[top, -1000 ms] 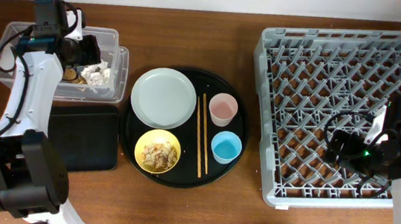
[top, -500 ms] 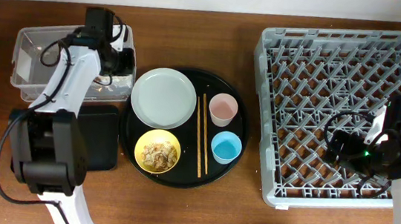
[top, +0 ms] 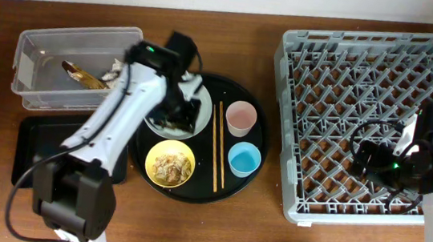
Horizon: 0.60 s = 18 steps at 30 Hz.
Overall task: Sort waste into correct bins and load items into the dishwasher rack
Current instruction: 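Grasp the yellow bowl with the left gripper and dump scraps onto the black tray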
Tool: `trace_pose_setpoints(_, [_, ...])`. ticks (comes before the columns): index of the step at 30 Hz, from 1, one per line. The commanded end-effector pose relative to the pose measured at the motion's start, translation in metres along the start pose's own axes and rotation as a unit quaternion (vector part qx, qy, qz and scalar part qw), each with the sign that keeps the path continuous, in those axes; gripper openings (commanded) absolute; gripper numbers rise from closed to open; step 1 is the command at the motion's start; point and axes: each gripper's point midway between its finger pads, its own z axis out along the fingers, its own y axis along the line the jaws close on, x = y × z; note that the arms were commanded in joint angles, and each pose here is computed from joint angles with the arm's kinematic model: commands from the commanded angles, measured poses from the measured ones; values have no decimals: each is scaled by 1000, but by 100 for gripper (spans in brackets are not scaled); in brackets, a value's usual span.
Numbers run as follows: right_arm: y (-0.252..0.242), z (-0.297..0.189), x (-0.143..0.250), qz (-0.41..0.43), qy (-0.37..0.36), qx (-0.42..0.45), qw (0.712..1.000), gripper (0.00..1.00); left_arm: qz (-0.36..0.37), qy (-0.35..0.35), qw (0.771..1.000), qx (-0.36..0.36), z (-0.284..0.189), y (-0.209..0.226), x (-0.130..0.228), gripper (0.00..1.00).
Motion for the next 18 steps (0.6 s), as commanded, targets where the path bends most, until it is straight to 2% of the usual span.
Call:
trace_pose_setpoints(1, [-3, -5, -4, 0, -10, 5, 1000, 99, -7, 43, 999, 3, 50, -24, 29, 45])
trace_pose_setpoints(5, [-3, -5, -3, 0, -10, 5, 1000, 99, 3, 54, 999, 1, 102, -30, 51, 44])
trace_pose_setpoints(7, [-3, -5, -3, 0, -10, 5, 1000, 99, 4, 49, 999, -2, 113, -28, 53, 29])
trace_pose_setpoints(8, [-3, -5, -3, 0, -10, 5, 1000, 99, 5, 42, 999, -6, 113, -27, 50, 28])
trace_pose_setpoints(12, [-3, -5, -3, 0, -10, 5, 1000, 99, 6, 37, 999, -21, 113, -22, 49, 3])
trace_pose_setpoints(13, [-3, -5, -3, 0, -10, 5, 1000, 99, 6, 37, 999, -21, 113, -22, 48, 0])
trace_pose_setpoints(16, [-3, -5, -3, 0, -10, 5, 1000, 99, 1, 36, 999, -21, 102, -24, 50, 0])
trace_pose_setpoints(18, [-3, -5, -3, 0, -10, 5, 1000, 99, 7, -1, 1000, -11, 75, -31, 42, 0])
